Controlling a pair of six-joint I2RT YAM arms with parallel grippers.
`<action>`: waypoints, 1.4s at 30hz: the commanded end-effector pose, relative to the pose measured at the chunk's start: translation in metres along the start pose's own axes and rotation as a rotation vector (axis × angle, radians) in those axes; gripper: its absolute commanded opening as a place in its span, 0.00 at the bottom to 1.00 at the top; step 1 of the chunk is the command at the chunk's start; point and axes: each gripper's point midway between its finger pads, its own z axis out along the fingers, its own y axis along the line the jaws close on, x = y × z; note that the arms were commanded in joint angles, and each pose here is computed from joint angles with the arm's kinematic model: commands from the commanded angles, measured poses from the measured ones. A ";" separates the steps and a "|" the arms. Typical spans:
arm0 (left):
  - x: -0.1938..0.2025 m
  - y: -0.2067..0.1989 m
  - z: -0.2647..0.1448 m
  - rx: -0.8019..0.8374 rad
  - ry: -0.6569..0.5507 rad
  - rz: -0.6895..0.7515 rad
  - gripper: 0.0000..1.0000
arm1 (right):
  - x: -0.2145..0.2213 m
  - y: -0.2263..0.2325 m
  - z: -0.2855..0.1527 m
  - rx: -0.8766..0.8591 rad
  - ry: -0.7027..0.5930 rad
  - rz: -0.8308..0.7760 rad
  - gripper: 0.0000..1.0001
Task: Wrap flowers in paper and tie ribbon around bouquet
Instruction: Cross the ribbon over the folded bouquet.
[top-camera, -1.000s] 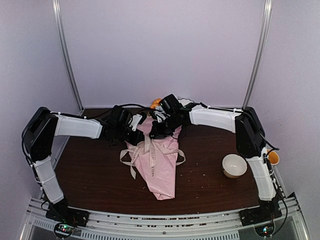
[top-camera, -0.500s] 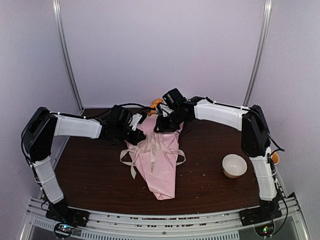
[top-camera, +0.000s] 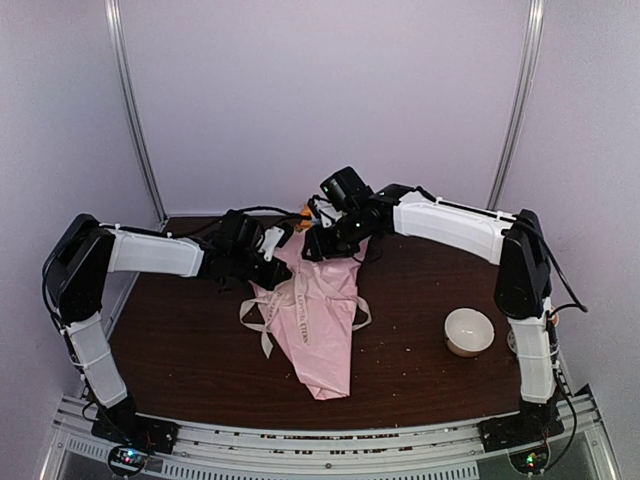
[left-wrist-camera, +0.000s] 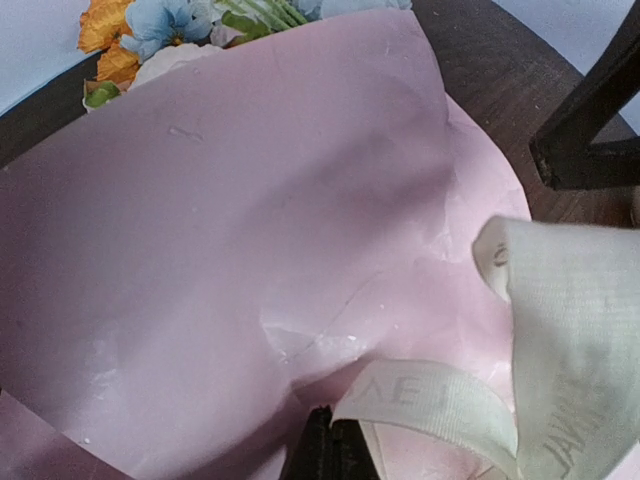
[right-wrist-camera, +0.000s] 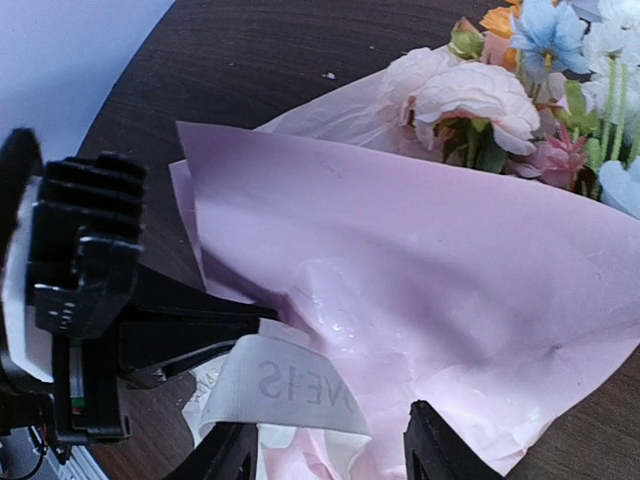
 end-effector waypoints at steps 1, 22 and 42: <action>-0.013 0.003 -0.007 -0.008 -0.051 -0.002 0.00 | -0.008 -0.030 -0.005 0.143 -0.023 0.021 0.52; -0.013 0.002 -0.011 -0.005 -0.058 -0.001 0.00 | 0.026 -0.035 -0.004 0.068 0.183 -0.041 0.48; -0.020 -0.004 -0.012 0.037 -0.095 -0.025 0.00 | 0.006 0.036 0.017 -0.199 -0.026 0.006 0.32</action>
